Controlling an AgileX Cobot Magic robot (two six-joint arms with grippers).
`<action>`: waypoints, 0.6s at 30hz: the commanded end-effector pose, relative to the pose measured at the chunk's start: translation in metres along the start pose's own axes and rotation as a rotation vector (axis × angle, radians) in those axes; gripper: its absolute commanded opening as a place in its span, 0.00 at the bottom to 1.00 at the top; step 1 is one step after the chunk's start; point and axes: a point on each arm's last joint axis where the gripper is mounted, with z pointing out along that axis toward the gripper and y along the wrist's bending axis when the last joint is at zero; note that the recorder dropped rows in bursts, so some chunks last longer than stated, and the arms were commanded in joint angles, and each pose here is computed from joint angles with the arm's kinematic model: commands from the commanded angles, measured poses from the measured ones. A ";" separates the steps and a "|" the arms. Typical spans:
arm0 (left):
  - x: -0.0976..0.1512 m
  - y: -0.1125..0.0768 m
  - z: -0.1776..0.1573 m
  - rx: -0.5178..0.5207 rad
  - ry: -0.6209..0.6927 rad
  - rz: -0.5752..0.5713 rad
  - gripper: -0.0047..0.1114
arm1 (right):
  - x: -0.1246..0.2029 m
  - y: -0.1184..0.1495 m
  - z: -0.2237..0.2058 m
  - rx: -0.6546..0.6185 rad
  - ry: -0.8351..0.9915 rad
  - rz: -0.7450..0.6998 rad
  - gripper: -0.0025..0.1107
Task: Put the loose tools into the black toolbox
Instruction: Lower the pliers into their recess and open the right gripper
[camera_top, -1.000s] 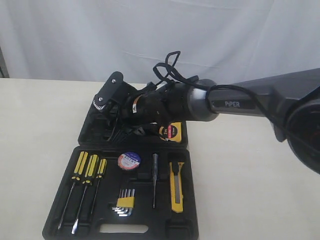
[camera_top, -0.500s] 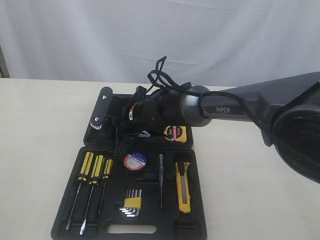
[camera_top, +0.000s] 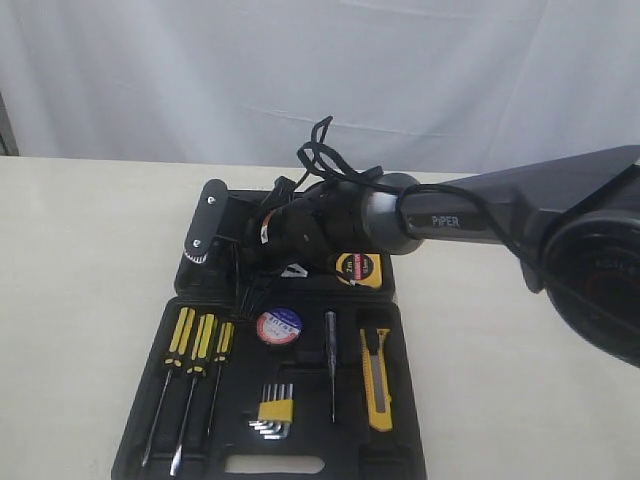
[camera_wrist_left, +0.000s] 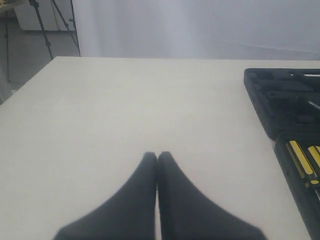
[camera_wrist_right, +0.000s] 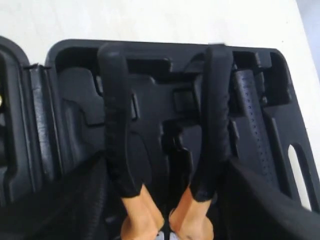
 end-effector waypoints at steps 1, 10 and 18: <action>0.000 -0.001 0.000 0.008 -0.009 -0.010 0.04 | 0.012 0.005 0.004 -0.054 0.067 0.046 0.46; 0.000 -0.001 0.000 0.008 -0.009 -0.010 0.04 | 0.013 0.007 0.003 -0.067 0.081 0.053 0.60; 0.000 -0.001 0.000 0.008 -0.009 -0.010 0.04 | 0.013 0.007 0.003 -0.070 0.084 0.108 0.67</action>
